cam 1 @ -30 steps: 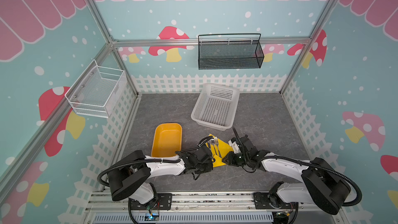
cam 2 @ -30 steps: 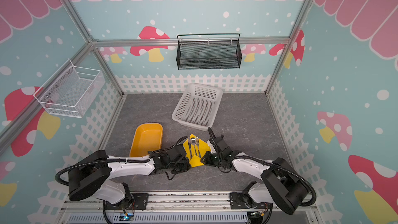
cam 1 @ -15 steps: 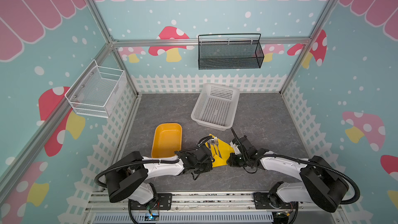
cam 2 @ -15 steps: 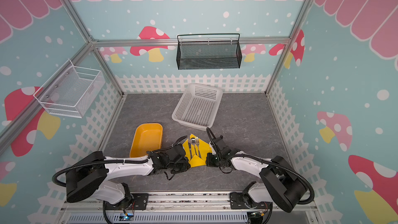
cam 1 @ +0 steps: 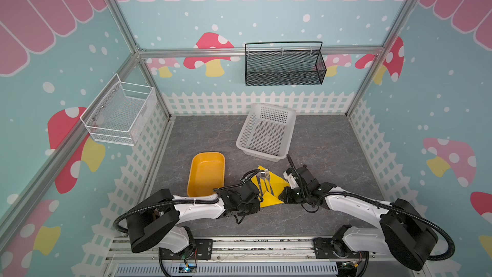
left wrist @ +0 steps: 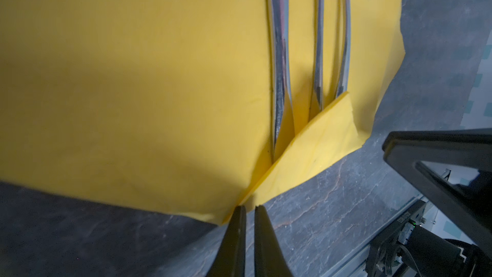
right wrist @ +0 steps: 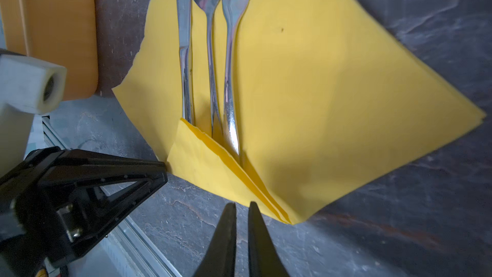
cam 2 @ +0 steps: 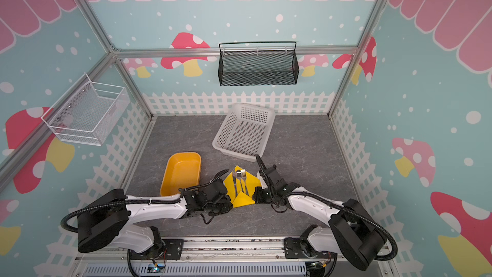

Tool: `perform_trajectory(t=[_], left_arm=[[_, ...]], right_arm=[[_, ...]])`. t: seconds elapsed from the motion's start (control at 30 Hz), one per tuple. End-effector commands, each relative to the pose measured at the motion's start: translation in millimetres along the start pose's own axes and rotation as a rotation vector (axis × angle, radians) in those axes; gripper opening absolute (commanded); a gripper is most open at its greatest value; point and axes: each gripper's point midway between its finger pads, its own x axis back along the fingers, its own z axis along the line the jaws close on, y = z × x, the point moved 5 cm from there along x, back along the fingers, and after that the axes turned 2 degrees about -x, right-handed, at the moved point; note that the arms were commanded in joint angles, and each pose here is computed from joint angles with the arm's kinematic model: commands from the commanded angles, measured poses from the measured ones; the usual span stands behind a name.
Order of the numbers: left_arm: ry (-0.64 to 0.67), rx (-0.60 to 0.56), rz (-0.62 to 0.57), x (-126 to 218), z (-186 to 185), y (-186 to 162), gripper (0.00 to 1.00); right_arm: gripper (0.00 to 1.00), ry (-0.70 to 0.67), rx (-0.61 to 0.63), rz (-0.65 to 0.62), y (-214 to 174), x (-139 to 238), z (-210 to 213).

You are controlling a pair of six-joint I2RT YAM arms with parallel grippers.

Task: Place the utensils on the paper napkin and roll it up

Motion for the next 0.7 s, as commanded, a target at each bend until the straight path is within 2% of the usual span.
perform_trajectory(t=[0.0, 0.27, 0.47, 0.67], left_arm=[[0.011, 0.013, -0.019, -2.0, 3.0, 0.4, 0.12], [0.008, 0.008, -0.038, 2.9, 4.8, 1.4, 0.12], [-0.08, -0.038, -0.092, 30.4, -12.7, 8.9, 0.17], [-0.098, -0.05, -0.135, 54.2, -15.4, 14.8, 0.19]], right_arm=[[0.14, -0.003, -0.012, 0.018, 3.9, -6.7, 0.1], [0.14, -0.098, -0.064, 0.121, -11.6, -23.4, -20.1], [0.15, -0.079, -0.097, 0.147, -21.5, -22.2, -21.2], [0.15, -0.03, -0.16, 0.156, -30.1, -22.2, -15.5]])
